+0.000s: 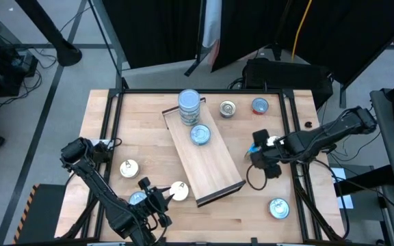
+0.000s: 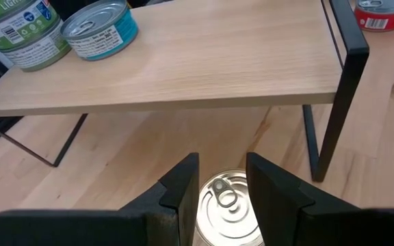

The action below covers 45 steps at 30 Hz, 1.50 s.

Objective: Stack canned seafood by type on shelf
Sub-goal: Stack the top right light blue tuna can on top of the other light blue tuna can the shelf

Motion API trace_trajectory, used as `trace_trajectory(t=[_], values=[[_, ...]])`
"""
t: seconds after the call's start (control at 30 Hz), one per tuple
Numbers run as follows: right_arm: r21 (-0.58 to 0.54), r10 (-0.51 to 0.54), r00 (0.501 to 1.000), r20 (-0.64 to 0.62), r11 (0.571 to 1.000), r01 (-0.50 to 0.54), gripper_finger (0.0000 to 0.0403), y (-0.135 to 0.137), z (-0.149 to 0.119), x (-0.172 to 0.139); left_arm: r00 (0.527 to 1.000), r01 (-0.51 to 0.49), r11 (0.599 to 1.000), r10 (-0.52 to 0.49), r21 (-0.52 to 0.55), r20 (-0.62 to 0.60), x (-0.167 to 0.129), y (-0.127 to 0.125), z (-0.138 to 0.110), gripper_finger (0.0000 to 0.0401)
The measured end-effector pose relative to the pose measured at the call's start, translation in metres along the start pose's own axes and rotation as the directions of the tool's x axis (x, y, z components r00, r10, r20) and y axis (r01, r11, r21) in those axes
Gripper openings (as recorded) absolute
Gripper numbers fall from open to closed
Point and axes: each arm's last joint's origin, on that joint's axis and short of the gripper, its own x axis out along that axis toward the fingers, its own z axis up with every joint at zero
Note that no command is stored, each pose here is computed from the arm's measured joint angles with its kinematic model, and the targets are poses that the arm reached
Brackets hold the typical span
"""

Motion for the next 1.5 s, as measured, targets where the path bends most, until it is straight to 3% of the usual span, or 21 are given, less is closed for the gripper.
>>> trace_trajectory(t=[0.27,0.53,0.9,1.07,1.4,1.5], values=[[-0.217,0.042,0.999,0.011,0.976,-0.039,0.0313,-0.024,0.000,0.007,1.000,0.005,1.000,-0.005,0.000,0.001,-0.001,-0.001,-0.001,0.0122],[-0.247,0.133,0.991,0.014,0.961,-0.126,0.0318,-0.038,-0.006,0.029,1.000,0.004,1.000,-0.004,0.003,0.001,-0.001,0.000,-0.001,0.0122],[-0.246,0.153,0.985,-0.077,0.955,-0.167,0.0316,-0.041,-0.006,0.067,1.000,0.000,1.000,0.000,0.013,-0.001,-0.001,0.000,-0.001,0.0122],[-0.225,0.199,0.971,-0.132,0.948,-0.225,0.0276,-0.041,-0.006,0.080,1.000,0.000,1.000,0.000,0.012,-0.001,-0.001,0.000,-0.001,0.0122],[-0.166,0.251,0.948,-0.194,0.944,-0.284,0.0128,-0.035,-0.006,0.089,1.000,0.000,1.000,0.000,0.014,-0.001,-0.001,0.000,-0.001,0.0122],[-0.140,0.254,0.945,-0.208,0.948,-0.285,0.0118,-0.032,-0.007,0.085,1.000,-0.002,1.000,0.002,0.017,-0.001,-0.001,0.001,-0.001,0.0122]])
